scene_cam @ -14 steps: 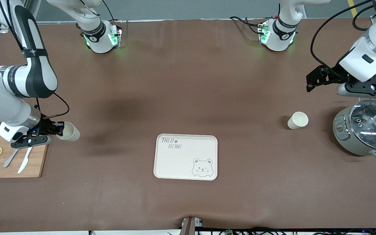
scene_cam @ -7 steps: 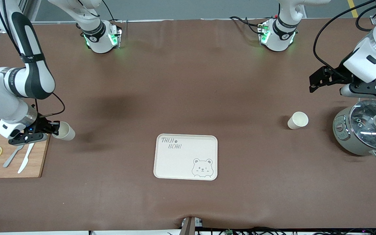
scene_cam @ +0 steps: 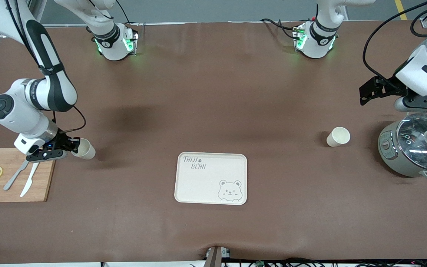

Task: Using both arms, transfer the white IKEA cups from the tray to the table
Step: 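Carry the cup with the right gripper toward the wooden cutting board, then lower the cup beside the cutting board and open the right gripper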

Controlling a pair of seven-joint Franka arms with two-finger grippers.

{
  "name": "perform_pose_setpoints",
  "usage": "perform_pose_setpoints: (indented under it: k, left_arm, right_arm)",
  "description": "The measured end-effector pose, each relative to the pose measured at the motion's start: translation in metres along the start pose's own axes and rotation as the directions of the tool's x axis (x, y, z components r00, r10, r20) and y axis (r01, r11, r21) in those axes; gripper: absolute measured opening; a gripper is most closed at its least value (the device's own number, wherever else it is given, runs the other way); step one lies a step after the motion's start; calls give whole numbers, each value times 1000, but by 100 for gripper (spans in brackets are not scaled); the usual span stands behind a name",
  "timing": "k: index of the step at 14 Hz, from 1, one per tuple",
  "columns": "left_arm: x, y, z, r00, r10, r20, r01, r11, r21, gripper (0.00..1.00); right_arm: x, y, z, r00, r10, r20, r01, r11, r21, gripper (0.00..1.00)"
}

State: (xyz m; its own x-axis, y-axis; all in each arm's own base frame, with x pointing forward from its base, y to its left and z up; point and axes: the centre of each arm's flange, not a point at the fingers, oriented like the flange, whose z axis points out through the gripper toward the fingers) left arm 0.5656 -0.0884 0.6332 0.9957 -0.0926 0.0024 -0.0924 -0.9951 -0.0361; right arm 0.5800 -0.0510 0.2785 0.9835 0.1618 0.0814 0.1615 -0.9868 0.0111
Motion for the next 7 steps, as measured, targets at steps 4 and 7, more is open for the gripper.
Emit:
perform_pose_setpoints:
  k: [4,7]
  left_arm:
    - [1,-1,4,1000,3,10,-3,1000,5,100]
    - [2,-1,7,1000,3,19,-3,1000,5,100]
  right_arm:
    - [-4,-1,24,1000,1,-20,-1,1000,-3,4]
    - [-6,-1,39,1000,2,-30,-2,1000,-3,4]
